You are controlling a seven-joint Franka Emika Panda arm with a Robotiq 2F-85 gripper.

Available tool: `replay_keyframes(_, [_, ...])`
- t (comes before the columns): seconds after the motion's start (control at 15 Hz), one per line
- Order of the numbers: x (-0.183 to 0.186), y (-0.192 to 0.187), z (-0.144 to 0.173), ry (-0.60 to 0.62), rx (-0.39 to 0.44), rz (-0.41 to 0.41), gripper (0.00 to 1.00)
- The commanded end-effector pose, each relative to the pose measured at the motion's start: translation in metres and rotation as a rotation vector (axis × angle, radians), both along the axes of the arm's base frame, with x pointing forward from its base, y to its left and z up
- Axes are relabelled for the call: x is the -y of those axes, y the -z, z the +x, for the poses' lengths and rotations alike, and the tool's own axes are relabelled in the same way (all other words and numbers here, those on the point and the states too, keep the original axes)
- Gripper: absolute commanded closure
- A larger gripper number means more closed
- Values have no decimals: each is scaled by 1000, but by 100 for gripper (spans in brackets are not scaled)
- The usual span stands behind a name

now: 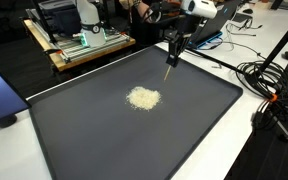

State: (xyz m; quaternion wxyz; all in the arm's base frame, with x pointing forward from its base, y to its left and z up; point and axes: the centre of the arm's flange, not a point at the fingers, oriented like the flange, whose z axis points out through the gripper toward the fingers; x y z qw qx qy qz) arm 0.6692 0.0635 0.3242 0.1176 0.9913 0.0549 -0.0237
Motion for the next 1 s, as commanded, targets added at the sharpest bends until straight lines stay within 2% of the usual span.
replay_keyframes(0.0, [40,-21,28,61,-19,103,97])
replay_keyframes(0.53, [116,-44,41,180,-65,266,97])
replay_keyframes(0.6, [105,-37,25,163,-45,211,87])
replay_keyframes(0.93, [114,-39,29,180,-50,237,87])
